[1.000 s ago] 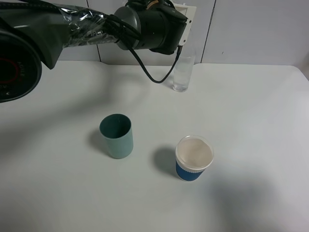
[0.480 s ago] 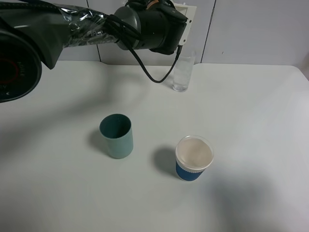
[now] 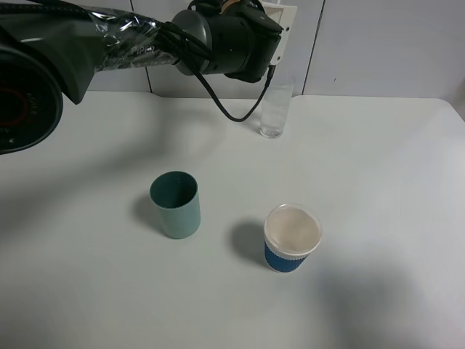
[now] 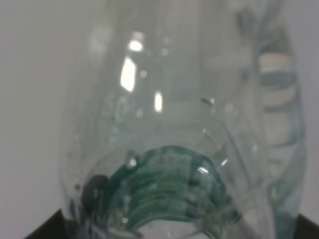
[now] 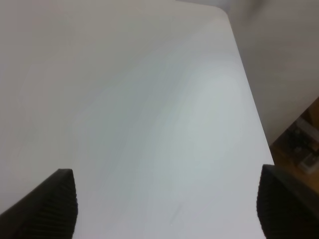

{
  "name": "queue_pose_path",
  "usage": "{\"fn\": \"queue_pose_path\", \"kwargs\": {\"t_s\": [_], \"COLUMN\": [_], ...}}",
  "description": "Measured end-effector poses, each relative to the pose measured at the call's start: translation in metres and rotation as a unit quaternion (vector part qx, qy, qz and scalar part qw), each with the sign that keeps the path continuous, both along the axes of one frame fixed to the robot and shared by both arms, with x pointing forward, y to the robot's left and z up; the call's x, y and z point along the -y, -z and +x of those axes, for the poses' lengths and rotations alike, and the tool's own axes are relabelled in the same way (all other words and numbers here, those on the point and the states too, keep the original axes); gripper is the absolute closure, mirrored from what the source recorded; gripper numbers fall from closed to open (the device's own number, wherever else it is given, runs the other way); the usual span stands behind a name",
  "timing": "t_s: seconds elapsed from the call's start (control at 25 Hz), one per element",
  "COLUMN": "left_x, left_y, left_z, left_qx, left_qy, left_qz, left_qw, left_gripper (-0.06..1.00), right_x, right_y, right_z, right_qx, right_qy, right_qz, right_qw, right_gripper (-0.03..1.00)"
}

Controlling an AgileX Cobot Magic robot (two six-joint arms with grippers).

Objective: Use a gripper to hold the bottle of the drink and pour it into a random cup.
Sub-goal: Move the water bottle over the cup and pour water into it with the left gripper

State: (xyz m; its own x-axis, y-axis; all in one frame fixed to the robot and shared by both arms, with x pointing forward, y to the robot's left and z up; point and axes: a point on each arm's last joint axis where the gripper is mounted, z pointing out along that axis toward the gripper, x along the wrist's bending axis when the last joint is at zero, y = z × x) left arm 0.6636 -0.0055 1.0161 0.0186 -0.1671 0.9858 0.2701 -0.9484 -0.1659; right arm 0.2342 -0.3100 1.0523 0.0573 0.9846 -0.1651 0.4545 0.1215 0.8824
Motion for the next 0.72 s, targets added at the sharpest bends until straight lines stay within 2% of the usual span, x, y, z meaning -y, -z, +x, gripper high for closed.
{"fn": "queue_pose_path", "kwargs": {"t_s": [0.72], "left_x": [0.0000], "left_y": [-0.0035], "left_z": [-0.0001], "left_qx": [0.016], "left_qy": [0.000], "left_qz": [0.013], "left_qw": [1.000], "left_gripper": [0.45], "right_x": [0.0000], "right_y": [0.0000], "right_z": [0.0000], "right_qx": [0.000], "right_qy": [0.000], "right_qz": [0.000], "right_qw": [1.000], "right_gripper": [0.23]}}
